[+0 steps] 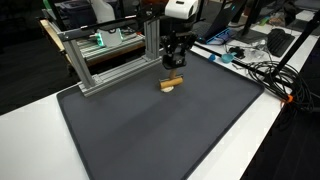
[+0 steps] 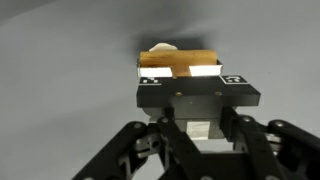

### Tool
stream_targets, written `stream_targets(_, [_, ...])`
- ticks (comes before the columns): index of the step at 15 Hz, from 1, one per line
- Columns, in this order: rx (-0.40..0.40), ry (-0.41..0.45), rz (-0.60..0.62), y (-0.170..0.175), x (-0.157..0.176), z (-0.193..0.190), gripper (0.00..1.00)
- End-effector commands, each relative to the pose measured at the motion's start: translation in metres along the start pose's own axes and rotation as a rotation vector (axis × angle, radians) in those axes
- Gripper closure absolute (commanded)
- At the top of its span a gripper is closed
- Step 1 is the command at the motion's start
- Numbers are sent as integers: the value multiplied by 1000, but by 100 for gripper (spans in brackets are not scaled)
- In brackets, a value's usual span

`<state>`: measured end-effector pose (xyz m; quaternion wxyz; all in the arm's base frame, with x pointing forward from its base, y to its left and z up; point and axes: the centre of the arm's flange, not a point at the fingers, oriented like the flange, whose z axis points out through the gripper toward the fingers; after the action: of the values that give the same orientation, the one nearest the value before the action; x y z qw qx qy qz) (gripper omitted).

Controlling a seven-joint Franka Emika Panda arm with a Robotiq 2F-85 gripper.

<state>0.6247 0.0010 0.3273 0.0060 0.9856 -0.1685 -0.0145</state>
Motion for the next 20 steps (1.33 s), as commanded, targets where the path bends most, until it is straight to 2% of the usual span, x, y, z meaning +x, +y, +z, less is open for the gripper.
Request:
stream_targets(1, [4, 26, 37, -3, 23, 24, 79])
stream_targets(10, [10, 85, 128, 7, 42, 35, 79])
stream_targets(12, [14, 119, 149, 11, 42, 20, 79])
stream_targets(16, [10, 170, 138, 32, 9, -24, 79])
stream_targets(18, [-6, 192, 128, 35, -12, -34, 79])
stream_targets(20, [-22, 177, 99, 33, -32, -39, 79])
